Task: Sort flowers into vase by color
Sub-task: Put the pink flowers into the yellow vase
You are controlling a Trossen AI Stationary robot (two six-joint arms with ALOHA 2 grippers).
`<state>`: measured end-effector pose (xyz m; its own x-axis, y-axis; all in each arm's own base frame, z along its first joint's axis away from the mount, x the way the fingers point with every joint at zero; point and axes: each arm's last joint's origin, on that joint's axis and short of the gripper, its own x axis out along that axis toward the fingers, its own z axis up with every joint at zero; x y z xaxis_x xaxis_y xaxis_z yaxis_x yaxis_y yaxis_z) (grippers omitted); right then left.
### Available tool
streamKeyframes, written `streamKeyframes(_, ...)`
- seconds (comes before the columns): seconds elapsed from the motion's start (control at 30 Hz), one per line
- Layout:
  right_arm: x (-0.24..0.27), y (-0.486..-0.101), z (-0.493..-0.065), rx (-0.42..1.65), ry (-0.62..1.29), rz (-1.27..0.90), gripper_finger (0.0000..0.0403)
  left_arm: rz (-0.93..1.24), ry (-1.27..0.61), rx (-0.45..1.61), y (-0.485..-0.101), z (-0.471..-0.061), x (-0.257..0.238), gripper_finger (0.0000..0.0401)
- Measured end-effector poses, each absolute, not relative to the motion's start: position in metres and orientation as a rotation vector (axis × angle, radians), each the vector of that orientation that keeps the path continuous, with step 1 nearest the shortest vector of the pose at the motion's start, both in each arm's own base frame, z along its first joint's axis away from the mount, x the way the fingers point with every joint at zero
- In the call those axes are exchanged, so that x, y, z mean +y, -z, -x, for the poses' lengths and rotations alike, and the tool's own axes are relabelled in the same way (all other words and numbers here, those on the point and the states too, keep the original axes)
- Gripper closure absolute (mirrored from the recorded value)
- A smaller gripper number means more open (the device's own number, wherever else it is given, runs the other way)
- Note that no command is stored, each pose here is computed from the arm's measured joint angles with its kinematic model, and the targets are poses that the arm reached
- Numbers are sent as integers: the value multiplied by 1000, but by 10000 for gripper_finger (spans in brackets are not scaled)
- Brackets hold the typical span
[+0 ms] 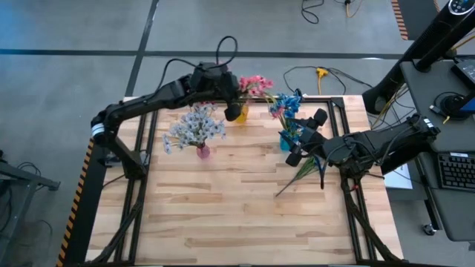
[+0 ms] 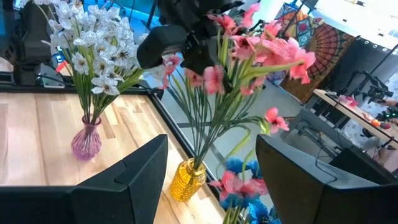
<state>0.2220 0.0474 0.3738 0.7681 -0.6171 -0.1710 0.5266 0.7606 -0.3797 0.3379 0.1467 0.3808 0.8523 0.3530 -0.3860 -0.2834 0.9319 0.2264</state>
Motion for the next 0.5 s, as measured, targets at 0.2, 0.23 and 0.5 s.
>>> streamKeyframes(0.2,47,-374,-222,290,633,316,165,-138,-365,408,-371,-332,149,401)
streamKeyframes(0.23,47,-374,-222,290,633,316,165,-135,-368,409,-370,-333,150,401)
streamKeyframes(0.5,47,-374,-222,290,633,316,165,-123,-434,440,-363,-336,156,401)
